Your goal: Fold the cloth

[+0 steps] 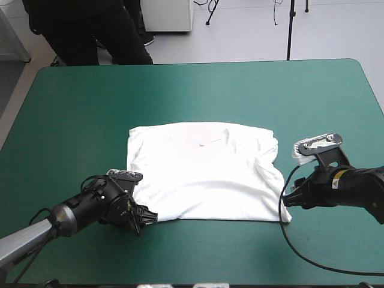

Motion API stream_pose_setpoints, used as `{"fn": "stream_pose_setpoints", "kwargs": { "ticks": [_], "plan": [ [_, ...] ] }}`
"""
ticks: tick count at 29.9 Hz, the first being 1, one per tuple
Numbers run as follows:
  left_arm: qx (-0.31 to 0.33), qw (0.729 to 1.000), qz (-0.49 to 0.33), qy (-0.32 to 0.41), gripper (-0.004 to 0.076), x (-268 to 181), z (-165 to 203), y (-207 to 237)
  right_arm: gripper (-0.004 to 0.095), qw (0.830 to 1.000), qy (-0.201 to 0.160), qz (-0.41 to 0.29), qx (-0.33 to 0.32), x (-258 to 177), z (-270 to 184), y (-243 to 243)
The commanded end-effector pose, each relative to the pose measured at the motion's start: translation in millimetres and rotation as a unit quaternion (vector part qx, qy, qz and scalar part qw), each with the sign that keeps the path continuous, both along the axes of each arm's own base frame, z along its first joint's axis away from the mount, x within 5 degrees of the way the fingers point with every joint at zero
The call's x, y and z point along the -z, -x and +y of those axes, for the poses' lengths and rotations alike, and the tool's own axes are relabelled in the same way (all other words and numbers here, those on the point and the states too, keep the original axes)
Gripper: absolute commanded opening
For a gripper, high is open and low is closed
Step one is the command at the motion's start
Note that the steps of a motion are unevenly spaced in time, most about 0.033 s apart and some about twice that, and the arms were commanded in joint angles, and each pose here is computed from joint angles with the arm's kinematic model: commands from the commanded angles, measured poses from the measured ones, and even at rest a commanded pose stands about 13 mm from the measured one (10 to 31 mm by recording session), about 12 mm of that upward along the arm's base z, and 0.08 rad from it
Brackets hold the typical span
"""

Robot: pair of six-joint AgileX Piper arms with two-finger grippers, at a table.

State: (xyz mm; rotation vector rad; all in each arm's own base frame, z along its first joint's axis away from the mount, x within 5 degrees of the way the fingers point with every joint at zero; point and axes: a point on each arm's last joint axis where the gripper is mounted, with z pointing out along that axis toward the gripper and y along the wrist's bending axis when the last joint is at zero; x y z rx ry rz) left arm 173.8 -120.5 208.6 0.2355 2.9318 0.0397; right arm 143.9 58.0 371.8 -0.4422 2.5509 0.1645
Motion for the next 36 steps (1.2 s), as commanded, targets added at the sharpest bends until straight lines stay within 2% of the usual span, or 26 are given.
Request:
{"fn": "stream_pose_setpoints", "kwargs": {
  "ticks": [1,5,10,13,15,19,23,30,36],
  "plan": [
    [0.002,1.000,-0.019,0.017,0.0472,3,-8,-9,0.0513,1.000,-0.007,-0.027,-0.006,-9,0,1],
    [0.002,1.000,-0.001,0.008,0.0381,14,-12,-13,0.0514,1.000,0.004,-0.017,-0.008,-7,-2,2],
    [0.002,1.000,-0.002,0.016,0.0143,16,-14,-14,0.0517,1.000,0.015,0.021,-0.016,16,0,3],
    [0.005,1.000,-0.002,0.015,0.0035,16,-14,-14,0.0520,0.998,0.008,0.064,-0.024,42,4,3],
    [0.010,1.000,-0.002,0.015,-0.0008,16,-14,-14,0.0520,0.997,-0.004,0.076,-0.026,58,7,2],
    [0.016,1.000,0.003,0.023,-0.0009,16,-16,-13,0.0549,0.996,-0.010,0.087,-0.023,86,11,-4],
    [0.018,1.000,0.008,0.022,-0.0009,16,-16,-12,0.0615,0.995,0.007,0.104,-0.008,112,13,-16],
    [0.017,1.000,0.016,0.016,-0.0009,17,-14,-11,0.0608,0.994,0.020,0.106,-0.005,137,21,-43],
    [0.017,1.000,0.019,0.011,-0.0009,17,-14,-10,0.0608,0.987,0.049,0.156,-0.005,162,25,-55]
  ]
}}
